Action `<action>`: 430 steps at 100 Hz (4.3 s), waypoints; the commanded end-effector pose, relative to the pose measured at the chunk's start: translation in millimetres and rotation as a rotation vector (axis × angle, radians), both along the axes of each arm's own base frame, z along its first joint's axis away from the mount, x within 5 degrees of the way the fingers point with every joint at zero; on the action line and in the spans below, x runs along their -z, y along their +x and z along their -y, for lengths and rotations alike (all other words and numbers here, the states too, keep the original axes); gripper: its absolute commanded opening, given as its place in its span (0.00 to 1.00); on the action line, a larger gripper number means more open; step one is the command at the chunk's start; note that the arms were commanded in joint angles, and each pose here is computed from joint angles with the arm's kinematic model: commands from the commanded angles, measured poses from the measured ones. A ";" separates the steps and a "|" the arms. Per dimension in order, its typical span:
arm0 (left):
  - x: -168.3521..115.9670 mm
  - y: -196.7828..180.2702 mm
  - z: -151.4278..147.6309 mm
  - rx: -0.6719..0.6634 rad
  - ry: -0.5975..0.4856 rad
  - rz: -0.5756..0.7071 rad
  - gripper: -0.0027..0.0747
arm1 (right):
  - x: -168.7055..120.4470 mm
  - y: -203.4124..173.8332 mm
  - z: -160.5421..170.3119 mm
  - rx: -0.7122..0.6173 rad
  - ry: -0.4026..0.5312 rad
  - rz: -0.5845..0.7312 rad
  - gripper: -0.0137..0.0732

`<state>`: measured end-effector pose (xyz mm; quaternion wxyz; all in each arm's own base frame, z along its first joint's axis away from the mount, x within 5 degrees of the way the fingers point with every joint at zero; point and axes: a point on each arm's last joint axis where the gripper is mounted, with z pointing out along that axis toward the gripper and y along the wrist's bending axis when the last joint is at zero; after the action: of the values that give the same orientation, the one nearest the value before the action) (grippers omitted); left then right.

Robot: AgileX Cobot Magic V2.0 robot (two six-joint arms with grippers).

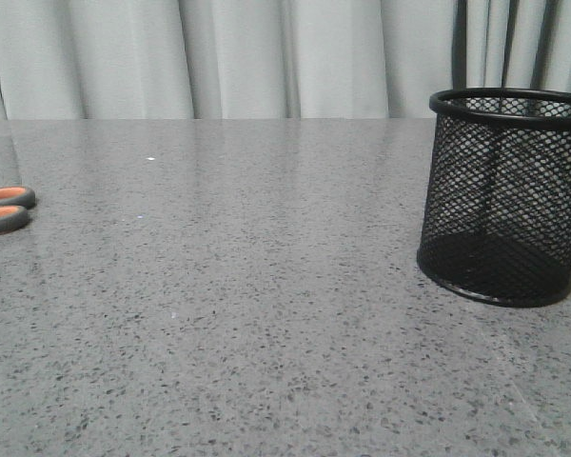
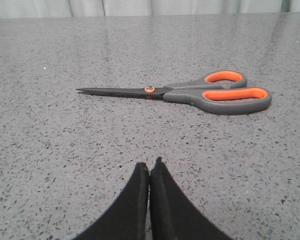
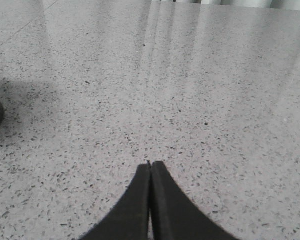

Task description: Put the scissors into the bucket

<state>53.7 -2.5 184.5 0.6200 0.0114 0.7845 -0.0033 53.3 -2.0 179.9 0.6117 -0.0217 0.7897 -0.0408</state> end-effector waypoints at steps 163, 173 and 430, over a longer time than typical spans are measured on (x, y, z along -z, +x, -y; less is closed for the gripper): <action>-47.0 -3.8 1.0 -0.027 -0.873 0.331 0.03 | -62.8 -6.5 2.4 0.020 0.480 0.565 0.09; -82.6 -9.4 0.9 0.005 -0.663 0.415 0.15 | -92.4 -11.4 0.5 0.003 0.417 0.562 0.09; -66.4 285.7 29.4 1.218 0.905 -0.958 0.56 | -127.5 31.8 -25.5 -0.159 0.362 -0.271 0.66</action>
<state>342.8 -32.9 250.8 0.0527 0.6785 0.7327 -0.0003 82.7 23.9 295.0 0.4616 0.0282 0.8732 0.1541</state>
